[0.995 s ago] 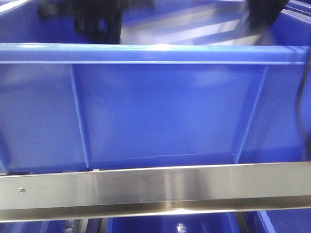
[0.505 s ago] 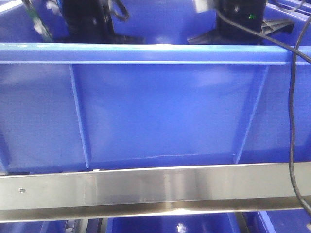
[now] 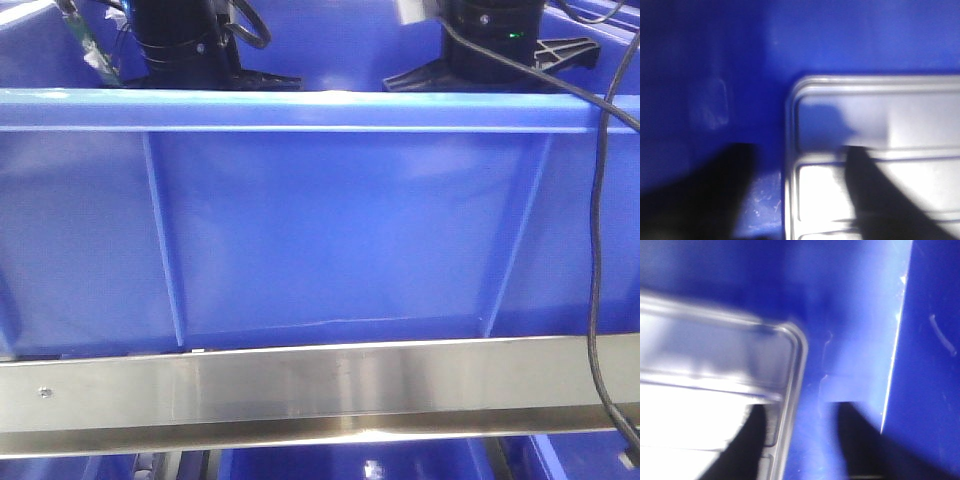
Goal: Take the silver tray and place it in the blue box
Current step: 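Open both grippers and raise them out of the blue bin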
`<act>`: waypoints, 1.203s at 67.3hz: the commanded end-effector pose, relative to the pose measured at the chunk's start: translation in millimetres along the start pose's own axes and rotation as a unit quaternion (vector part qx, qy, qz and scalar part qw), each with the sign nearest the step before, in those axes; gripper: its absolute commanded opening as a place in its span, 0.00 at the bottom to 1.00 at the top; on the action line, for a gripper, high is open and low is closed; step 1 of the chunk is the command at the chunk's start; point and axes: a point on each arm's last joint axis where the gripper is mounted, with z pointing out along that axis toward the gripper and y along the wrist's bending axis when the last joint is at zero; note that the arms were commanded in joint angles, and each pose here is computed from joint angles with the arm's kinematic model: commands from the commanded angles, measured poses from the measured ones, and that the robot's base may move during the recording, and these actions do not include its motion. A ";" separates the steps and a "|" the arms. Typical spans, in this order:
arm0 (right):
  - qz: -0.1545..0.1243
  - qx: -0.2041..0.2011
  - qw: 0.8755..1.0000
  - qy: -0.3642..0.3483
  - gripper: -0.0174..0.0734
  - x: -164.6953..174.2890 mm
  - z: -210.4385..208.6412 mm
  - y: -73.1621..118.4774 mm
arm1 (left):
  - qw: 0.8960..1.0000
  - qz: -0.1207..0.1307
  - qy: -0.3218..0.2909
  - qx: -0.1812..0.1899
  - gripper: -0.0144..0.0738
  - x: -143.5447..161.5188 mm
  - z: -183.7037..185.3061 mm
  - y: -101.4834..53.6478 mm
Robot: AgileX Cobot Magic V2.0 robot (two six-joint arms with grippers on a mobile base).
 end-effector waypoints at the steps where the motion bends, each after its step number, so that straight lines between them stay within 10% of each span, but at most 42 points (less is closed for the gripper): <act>1: -0.002 0.002 0.999 -0.050 0.88 -12.6 -32.7 -8.2 | 0.998 -0.002 -0.060 0.027 0.65 -19.4 -33.3 -3.9; 30: 0.005 -0.006 0.994 -0.105 0.81 -11.2 -111.4 -27.0 | 0.989 0.027 -0.134 0.050 0.57 -38.4 -135.4 -3.7; 56: -0.028 -0.032 0.981 -0.188 0.24 42.6 -176.8 -51.7 | 0.985 0.070 -0.151 0.040 0.31 5.8 -194.0 31.1; 81: -0.034 -0.067 0.958 -0.277 0.25 120.2 -196.2 -75.8 | 0.969 0.073 -0.219 0.083 0.04 74.8 -228.2 67.9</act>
